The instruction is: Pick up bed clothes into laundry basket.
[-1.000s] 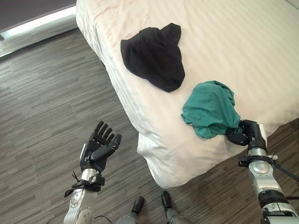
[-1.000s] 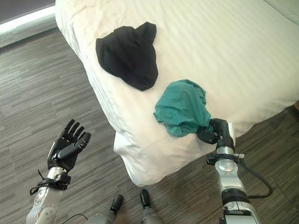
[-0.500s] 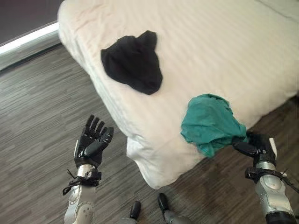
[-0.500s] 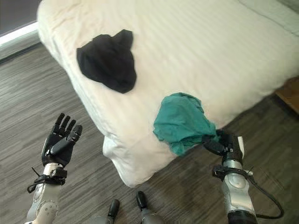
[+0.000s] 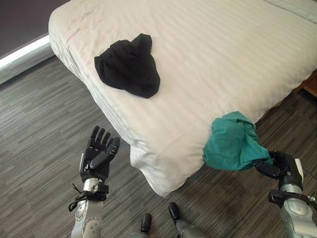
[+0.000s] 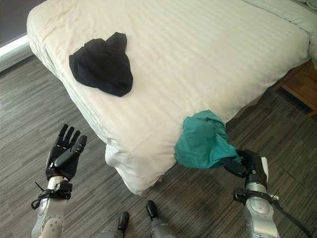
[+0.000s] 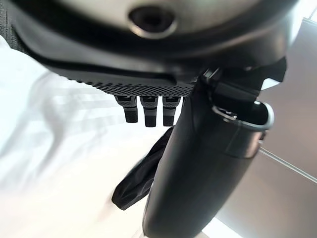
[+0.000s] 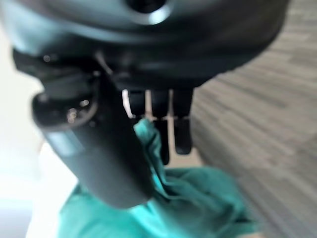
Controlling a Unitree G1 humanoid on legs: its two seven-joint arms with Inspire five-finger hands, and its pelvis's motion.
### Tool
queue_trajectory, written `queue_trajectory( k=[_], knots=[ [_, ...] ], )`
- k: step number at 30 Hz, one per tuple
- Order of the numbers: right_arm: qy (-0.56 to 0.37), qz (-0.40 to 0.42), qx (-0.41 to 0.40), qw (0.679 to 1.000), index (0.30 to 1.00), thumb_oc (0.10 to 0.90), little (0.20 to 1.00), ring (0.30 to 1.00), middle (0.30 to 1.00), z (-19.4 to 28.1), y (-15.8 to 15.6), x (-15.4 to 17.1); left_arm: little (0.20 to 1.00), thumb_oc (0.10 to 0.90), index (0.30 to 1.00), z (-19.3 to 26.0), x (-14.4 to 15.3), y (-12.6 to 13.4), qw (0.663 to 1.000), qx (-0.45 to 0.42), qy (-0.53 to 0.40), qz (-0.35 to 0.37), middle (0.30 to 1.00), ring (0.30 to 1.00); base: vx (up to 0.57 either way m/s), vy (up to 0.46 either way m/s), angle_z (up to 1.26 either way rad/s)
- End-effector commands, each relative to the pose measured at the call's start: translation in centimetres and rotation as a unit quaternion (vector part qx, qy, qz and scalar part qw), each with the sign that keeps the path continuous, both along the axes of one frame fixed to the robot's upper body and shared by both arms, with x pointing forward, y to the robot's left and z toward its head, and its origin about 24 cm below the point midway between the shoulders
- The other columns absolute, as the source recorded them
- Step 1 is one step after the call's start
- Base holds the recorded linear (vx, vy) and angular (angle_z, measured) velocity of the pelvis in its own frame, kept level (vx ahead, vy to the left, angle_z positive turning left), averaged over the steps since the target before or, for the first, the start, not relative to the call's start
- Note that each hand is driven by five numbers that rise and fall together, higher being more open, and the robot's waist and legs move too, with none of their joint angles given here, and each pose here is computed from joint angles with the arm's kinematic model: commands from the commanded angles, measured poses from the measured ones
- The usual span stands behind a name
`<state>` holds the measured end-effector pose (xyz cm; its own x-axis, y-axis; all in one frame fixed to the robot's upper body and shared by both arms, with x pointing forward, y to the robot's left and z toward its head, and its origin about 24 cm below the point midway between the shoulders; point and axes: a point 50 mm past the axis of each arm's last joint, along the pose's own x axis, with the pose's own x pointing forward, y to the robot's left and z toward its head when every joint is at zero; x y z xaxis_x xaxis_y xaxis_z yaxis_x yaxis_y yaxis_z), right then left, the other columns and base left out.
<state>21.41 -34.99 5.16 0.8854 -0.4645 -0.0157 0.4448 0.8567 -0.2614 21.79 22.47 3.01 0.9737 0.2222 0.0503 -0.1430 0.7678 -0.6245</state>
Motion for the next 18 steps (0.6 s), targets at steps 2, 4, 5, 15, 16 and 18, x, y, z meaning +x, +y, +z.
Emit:
queue_trajectory(
  k=[2,4,5,15,16,18],
  knots=[
    [-0.214,-0.024,-0.112,0.97,0.3,0.4,0.3,0.3,0.3,10.7,-2.0,0.4,0.9,0.8,0.9,4.1,1.0,0.5,0.993,0.055,-0.104,0.007,0.9,0.9,0.01,0.022,0.0],
    [-0.245,-0.031,-0.136,0.959,0.3,0.4,0.3,0.3,0.3,12.8,-2.3,0.1,0.9,0.8,0.9,4.3,1.2,0.5,0.993,0.06,-0.106,0.003,0.9,0.9,0.01,0.041,0.0],
    [-0.265,-0.039,-0.154,0.951,0.3,0.4,0.3,0.3,0.3,14.2,-2.6,-0.3,0.9,0.8,0.9,4.3,1.3,0.4,0.993,0.063,-0.104,0.001,0.9,0.9,0.0,0.0,0.0],
    [-0.307,-0.088,-0.223,0.921,0.3,0.4,0.3,0.3,0.3,18.1,-4.1,-2.9,0.9,0.8,0.9,4.1,1.5,0.4,0.992,0.075,-0.098,-0.009,0.9,0.9,0.0,0.041,-0.05],
    [-0.308,-0.097,-0.23,0.918,0.3,0.4,0.3,0.3,0.3,18.3,-4.4,-3.4,0.9,0.8,0.9,4.2,1.5,0.5,0.992,0.077,-0.1,-0.007,0.9,0.9,-0.01,0.075,-0.24],
    [-0.31,-0.102,-0.235,0.916,0.3,0.4,0.3,0.3,0.3,18.4,-4.4,-3.8,0.9,0.8,0.9,4.3,1.5,0.6,0.992,0.077,-0.102,-0.004,0.9,0.9,-0.01,0.056,-0.17]
  ],
)
